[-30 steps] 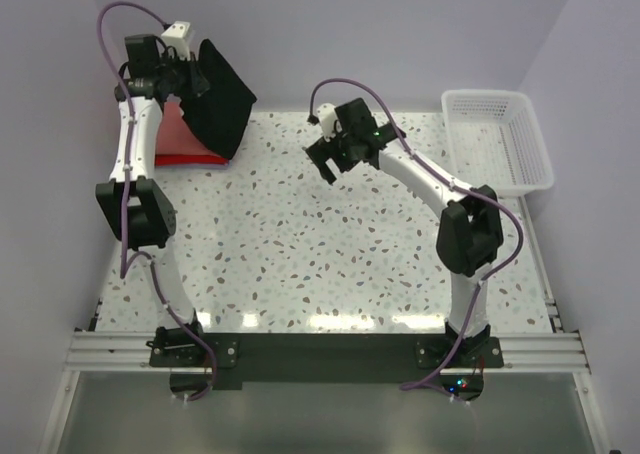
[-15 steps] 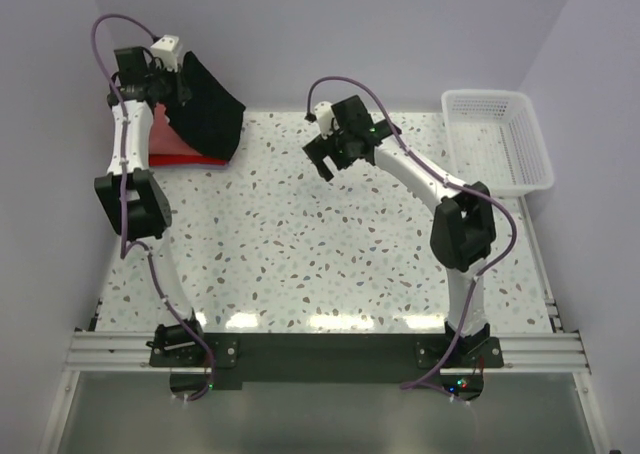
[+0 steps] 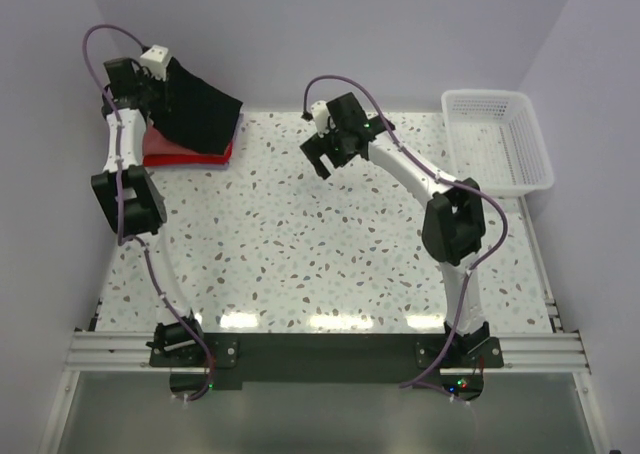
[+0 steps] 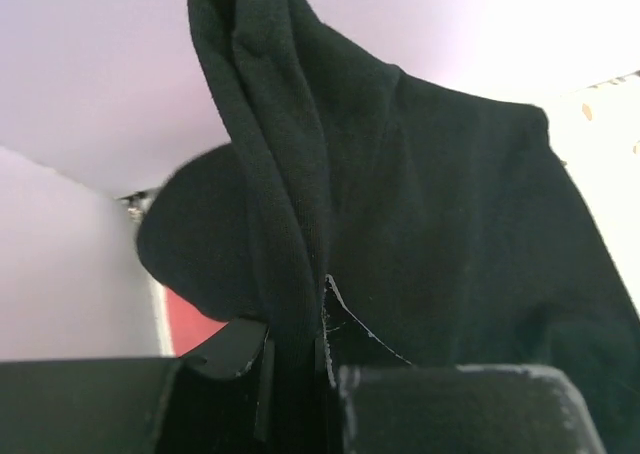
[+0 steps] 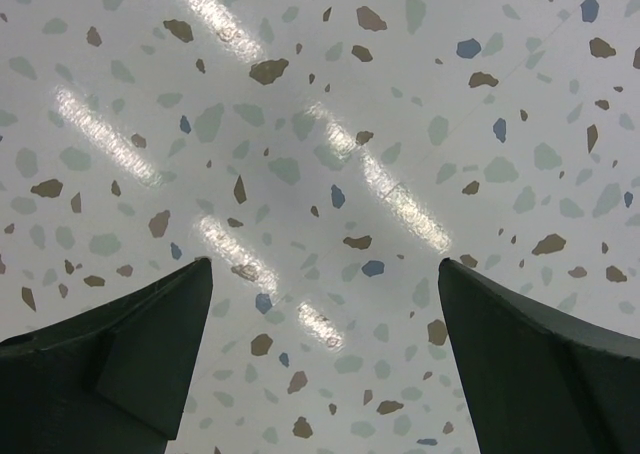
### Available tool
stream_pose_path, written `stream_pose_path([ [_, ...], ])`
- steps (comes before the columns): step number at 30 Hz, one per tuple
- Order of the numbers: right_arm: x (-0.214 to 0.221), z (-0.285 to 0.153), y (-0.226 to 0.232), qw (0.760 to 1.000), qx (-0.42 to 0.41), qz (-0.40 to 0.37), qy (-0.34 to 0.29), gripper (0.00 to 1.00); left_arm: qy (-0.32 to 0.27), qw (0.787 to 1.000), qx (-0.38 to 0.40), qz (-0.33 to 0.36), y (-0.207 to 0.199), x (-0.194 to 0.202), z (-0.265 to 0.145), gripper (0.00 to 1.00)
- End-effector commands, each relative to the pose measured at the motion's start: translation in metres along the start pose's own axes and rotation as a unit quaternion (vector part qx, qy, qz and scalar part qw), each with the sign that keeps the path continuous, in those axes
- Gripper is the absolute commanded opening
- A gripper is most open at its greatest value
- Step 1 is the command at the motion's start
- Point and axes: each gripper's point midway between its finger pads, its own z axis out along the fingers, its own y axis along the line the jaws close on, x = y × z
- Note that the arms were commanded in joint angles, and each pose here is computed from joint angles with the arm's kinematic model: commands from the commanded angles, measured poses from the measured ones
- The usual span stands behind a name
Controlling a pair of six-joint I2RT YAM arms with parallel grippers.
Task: Fold and stack the t-shirts
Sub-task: Neatly place the folded tshirt to the corner, then reset both grippers
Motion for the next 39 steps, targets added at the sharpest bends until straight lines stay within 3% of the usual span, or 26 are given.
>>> stream_pose_path([
  [1, -0.012, -0.008, -0.004, 1.000, 0.011, -0.001, -0.009, 0.98, -0.061, 0.994, -0.068, 0.058, 0.047, -0.029, -0.004, 0.09],
  [3, -0.012, -0.008, -0.004, 1.000, 0.011, -0.001, -0.007, 0.99, -0.055, 0.993, -0.083, 0.059, 0.055, -0.022, -0.002, 0.21],
  [6, -0.012, -0.009, -0.006, 1.000, 0.015, -0.007, -0.006, 0.99, -0.043, 0.988, -0.138, 0.053, 0.075, -0.019, -0.009, 0.60],
  [8, -0.012, -0.011, -0.007, 1.000, 0.018, -0.009, -0.007, 0.99, -0.043, 0.983, -0.173, 0.051, 0.090, -0.025, -0.023, 0.70],
  [9, -0.012, -0.012, -0.007, 1.000, 0.019, -0.009, -0.009, 0.99, -0.045, 0.982, -0.176, 0.047, 0.093, -0.028, -0.027, 0.87],
  [11, -0.011, -0.016, -0.007, 1.000, 0.018, -0.013, -0.010, 0.99, -0.058, 0.980, -0.187, 0.045, 0.099, -0.041, -0.043, 1.00],
  [17, 0.000, -0.019, -0.007, 1.000, 0.016, -0.004, -0.013, 0.99, -0.086, 0.977, -0.194, 0.031, 0.095, -0.077, -0.080, 1.00],
  [24, 0.005, -0.037, -0.015, 0.999, 0.019, 0.024, -0.033, 0.99, -0.051, 0.995, -0.088, 0.012, 0.026, -0.081, -0.089, 1.00],
  [28, 0.019, -0.047, -0.027, 0.998, 0.026, 0.045, -0.032, 0.99, -0.029, 0.999, -0.023, 0.025, -0.045, -0.090, -0.093, 1.00],
  [34, 0.039, -0.072, -0.047, 0.996, 0.034, 0.081, -0.034, 0.99, 0.047, 0.993, 0.090, 0.056, -0.177, -0.061, -0.095, 1.00],
  [39, 0.087, -0.090, -0.070, 0.989, 0.039, 0.143, -0.013, 0.99, 0.140, 0.971, 0.171, 0.089, -0.281, 0.010, -0.103, 1.00],
])
